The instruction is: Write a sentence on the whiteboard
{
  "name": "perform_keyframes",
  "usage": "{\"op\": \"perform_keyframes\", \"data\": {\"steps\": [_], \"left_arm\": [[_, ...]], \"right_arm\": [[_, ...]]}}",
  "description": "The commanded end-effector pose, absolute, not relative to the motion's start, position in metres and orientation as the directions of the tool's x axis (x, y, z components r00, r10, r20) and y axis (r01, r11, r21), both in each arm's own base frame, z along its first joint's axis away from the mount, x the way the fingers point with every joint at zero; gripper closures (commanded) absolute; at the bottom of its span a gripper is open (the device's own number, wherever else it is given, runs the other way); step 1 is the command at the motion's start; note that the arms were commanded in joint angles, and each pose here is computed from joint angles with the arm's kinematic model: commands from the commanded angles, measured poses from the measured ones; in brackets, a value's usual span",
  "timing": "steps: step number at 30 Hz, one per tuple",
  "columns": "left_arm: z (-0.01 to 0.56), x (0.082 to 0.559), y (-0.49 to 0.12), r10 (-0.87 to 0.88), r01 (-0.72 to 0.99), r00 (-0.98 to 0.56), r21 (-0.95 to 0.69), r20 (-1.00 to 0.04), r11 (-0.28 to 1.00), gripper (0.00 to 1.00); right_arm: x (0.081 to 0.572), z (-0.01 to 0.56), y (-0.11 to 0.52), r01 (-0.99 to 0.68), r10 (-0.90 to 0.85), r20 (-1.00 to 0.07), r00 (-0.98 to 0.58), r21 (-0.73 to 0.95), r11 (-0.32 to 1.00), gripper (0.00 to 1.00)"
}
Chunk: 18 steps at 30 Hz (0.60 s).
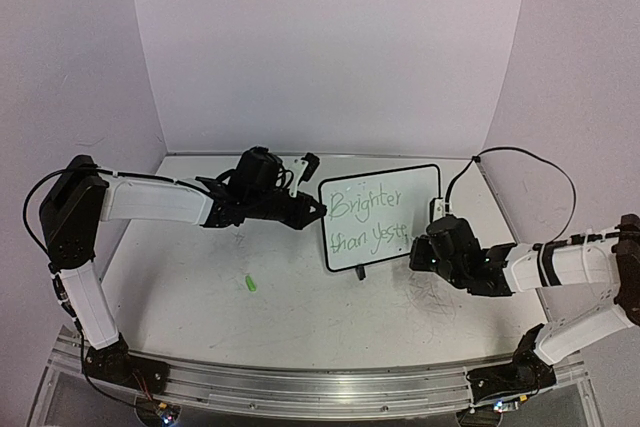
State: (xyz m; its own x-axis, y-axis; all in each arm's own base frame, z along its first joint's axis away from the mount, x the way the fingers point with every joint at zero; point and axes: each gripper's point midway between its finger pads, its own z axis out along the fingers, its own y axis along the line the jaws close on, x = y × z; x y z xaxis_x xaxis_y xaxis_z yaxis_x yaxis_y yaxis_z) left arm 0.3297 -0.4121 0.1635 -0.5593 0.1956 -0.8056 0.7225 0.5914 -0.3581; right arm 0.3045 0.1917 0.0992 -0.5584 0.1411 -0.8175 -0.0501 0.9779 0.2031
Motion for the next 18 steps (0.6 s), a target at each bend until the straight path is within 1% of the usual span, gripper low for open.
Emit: {"op": "perform_keyframes", "data": {"steps": [1,7,18], "left_arm": [[0.181,0.344,-0.398,0.172,0.711,-0.501,-0.289,-0.848,0.641,1.00],[0.183,0.344,-0.398,0.171,0.712,-0.499,-0.290,-0.849,0.640,1.00],[0.183,0.344,-0.398,0.172,0.713,-0.499,-0.289,-0.849,0.639,1.00]], "right_arm": [[0.316,0.134,0.186,-0.029,0.164,-0.868,-0.469,0.200,0.979,1.00],[0.310,0.149,0.190,-0.118,0.166,-0.881,-0.443,0.241,0.963,1.00],[0.320,0.145,0.190,-0.129,0.168,-0.877,-0.451,0.250,0.960,1.00]]}}
